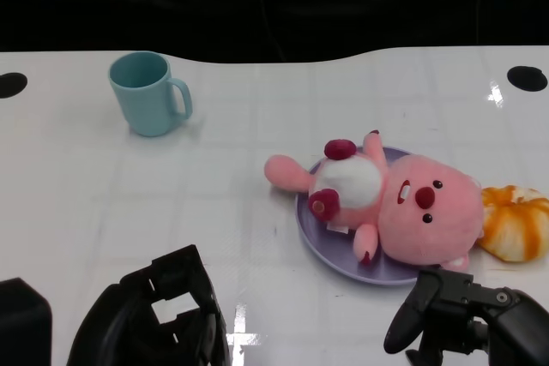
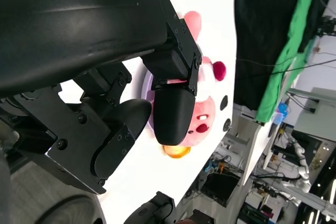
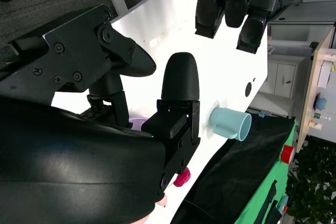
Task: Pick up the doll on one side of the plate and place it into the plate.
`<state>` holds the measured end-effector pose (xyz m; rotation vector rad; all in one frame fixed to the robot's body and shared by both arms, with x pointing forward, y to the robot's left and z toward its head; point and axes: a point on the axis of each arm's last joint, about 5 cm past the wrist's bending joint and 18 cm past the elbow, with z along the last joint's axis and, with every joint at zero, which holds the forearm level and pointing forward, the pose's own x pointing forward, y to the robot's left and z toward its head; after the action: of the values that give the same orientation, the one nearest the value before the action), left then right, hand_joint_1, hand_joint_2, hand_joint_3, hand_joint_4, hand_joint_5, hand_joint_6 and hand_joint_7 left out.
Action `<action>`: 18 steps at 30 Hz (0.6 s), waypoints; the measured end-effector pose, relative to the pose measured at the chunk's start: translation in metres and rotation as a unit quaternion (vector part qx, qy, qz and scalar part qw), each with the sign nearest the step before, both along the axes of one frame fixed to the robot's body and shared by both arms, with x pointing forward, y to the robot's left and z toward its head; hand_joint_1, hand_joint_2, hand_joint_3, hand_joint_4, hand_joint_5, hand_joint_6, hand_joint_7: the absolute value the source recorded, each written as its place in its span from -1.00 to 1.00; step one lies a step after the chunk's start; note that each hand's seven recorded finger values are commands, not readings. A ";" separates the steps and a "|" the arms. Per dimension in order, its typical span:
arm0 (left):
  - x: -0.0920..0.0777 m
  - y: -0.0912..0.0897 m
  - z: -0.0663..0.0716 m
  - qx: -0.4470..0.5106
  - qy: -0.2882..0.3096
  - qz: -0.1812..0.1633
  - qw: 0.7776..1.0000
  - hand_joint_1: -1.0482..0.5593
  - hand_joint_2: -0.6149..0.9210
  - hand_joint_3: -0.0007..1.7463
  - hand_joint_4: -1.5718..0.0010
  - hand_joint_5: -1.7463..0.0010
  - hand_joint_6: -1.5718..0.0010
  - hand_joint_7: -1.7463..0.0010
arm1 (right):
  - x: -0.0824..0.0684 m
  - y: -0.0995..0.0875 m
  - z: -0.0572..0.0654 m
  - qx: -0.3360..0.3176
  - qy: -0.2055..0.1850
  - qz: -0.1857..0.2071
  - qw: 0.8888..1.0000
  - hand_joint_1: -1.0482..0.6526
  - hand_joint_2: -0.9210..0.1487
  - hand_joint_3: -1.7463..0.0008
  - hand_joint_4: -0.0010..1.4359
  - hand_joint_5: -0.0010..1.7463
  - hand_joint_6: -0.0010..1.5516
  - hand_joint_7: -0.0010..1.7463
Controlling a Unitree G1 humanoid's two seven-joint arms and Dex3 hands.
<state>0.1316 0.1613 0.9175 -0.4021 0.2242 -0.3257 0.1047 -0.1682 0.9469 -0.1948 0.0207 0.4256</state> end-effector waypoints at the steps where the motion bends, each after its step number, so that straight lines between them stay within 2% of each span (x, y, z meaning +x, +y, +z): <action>1: 0.001 0.000 0.000 -0.002 0.002 0.000 1.000 0.21 0.22 0.82 -0.26 -1.00 -0.02 -0.96 | 0.000 0.000 0.000 0.000 0.000 0.001 1.000 0.09 -0.38 -0.19 -0.10 0.89 -0.24 0.53; 9: 0.001 0.001 0.000 -0.011 0.032 -0.003 0.999 0.22 0.25 0.79 -0.25 -1.00 -0.03 -0.93 | 0.000 0.000 0.000 0.000 0.001 0.001 1.000 0.10 -0.38 -0.20 -0.09 0.89 -0.26 0.53; 18: -0.001 0.002 0.002 -0.012 0.031 -0.006 0.999 0.19 0.24 0.80 -0.27 -1.00 -0.05 -0.93 | -0.001 0.000 0.000 0.000 0.001 0.001 1.000 0.10 -0.41 -0.18 -0.11 0.89 -0.26 0.53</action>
<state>0.1309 0.1629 0.9193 -0.4358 0.2838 -0.3289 0.1039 -0.1686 0.9469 -0.1950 0.0219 0.4275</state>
